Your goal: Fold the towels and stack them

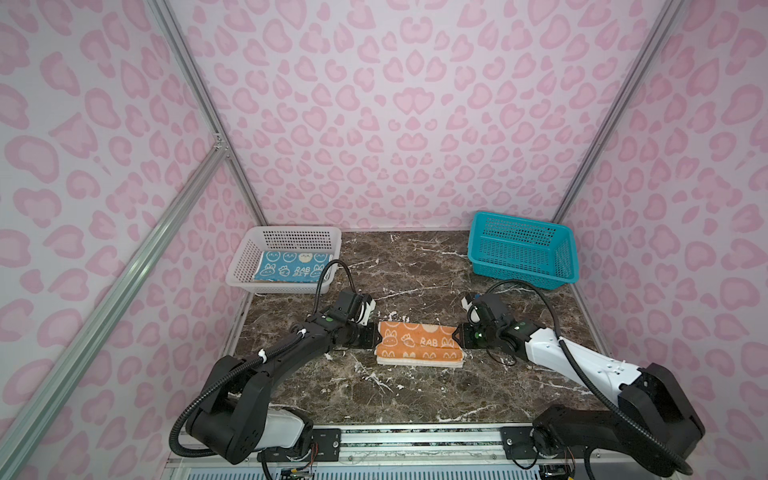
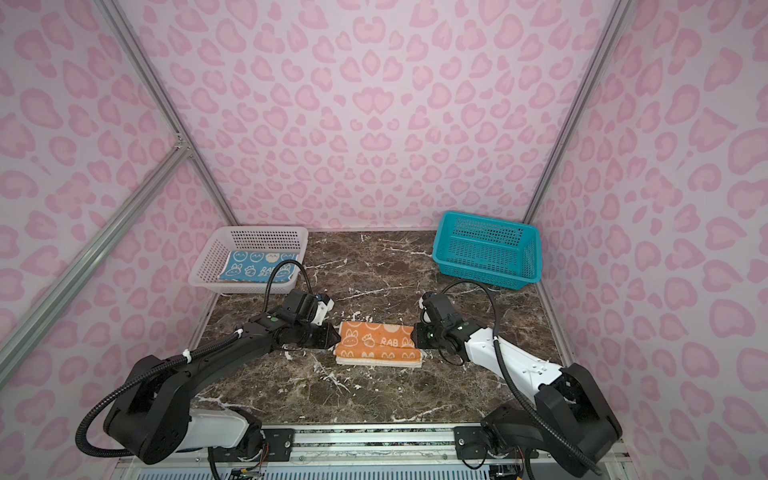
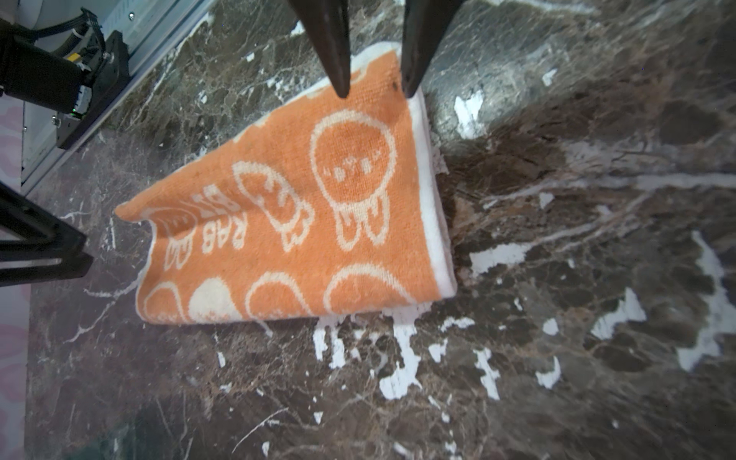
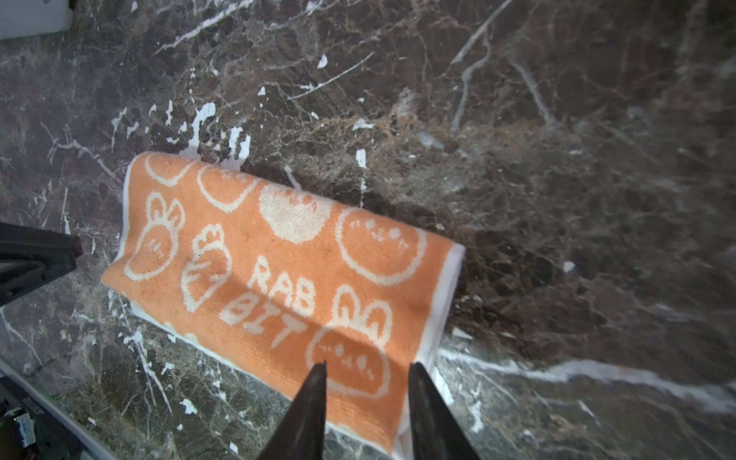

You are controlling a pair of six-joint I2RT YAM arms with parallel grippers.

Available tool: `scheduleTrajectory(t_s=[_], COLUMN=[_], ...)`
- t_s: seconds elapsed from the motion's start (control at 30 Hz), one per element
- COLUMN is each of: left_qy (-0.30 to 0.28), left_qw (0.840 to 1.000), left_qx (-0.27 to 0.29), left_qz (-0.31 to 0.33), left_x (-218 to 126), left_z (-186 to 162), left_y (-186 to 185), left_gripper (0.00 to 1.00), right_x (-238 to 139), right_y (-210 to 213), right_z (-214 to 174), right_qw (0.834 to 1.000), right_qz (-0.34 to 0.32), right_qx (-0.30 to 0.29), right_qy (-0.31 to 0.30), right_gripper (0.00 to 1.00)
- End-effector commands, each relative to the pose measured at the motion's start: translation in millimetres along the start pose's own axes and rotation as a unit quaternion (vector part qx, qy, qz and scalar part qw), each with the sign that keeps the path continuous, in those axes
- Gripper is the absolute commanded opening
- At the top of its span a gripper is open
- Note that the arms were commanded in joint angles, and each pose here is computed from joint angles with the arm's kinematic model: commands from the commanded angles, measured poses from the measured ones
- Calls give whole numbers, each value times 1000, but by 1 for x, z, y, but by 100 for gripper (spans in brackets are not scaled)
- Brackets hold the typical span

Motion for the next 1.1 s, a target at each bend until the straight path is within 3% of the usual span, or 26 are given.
scheduleTrajectory(t_s=[0.0,0.37,0.8,1.07], left_qy=[2,39,67,1], left_qw=[1000,998,995,1000], left_qx=[-10,-40,-49,4], left_qz=[1,11,55,-5], left_x=[0,20,22,-9], left_z=[3,-14,-30,0], left_y=[-2,13,30,-14], left_gripper=[26,25,16,17], right_x=[10,31,11,14], right_y=[9,23,9,29], right_z=[-11,-55,-49,-38], right_qw=[999,989,989,992], right_qz=[18,-2,-62,-11], right_qx=[-20,-64,-87,-89], right_qy=[41,131,104,88], right_gripper=[31,22,23,24])
Point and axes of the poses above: each gripper's point midway between its finger pads, its own x axis out along the fingers, its own y axis along the line the jaws close on, z = x × y, the point moved 3 cm from there along -x, back along the fingers, and after that the axes turned 8 degrees about -x, right-handed, at the moved point
